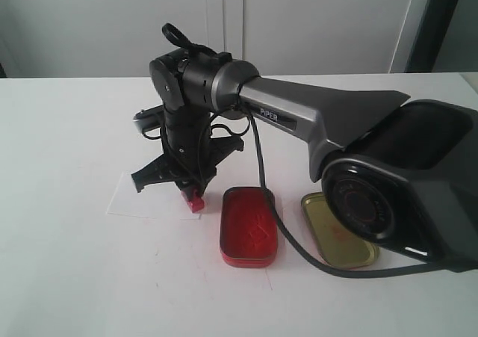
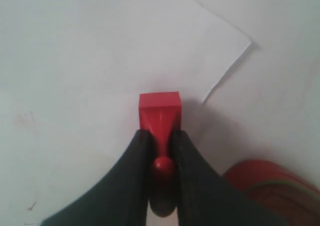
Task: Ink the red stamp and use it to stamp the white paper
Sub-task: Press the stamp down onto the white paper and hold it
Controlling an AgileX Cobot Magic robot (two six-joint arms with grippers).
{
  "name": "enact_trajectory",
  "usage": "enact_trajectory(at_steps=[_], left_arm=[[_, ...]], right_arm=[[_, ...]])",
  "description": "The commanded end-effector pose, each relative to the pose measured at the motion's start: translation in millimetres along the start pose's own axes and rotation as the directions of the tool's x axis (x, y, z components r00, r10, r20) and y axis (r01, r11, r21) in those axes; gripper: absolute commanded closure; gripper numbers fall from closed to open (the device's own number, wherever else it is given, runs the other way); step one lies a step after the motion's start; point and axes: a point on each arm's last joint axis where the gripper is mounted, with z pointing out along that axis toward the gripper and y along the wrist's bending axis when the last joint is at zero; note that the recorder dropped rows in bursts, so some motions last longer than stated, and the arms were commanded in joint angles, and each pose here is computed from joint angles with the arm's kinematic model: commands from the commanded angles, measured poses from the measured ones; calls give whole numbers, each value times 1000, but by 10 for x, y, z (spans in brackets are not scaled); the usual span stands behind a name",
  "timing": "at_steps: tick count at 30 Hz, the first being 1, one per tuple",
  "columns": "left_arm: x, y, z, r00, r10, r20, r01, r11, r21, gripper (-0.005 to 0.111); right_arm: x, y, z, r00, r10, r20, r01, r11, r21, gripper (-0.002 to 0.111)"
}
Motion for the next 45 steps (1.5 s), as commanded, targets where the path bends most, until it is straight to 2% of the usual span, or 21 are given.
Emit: enact_trajectory(at_steps=[1,11,21,34,45], left_arm=[[8,0,2,1000,-4,5,4,1000,0,107],[8,0,2,1000,-4,5,4,1000,0,107],[8,0,2,1000,-4,5,4,1000,0,107],[8,0,2,1000,-4,5,4,1000,0,107],[8,0,2,1000,-4,5,4,1000,0,107]], right_arm=[[4,24,-44,1000,0,4,0,1000,-18,108],[-9,22,-197,999,1,34,-1,1000,-25,108],[2,61,-139,1000,17,13,-16,998,-64,108],[73,52,472,994,28,-103,-30,999,-24,108],[118,49,692,989,38,-146,-40,999,-12,108]])
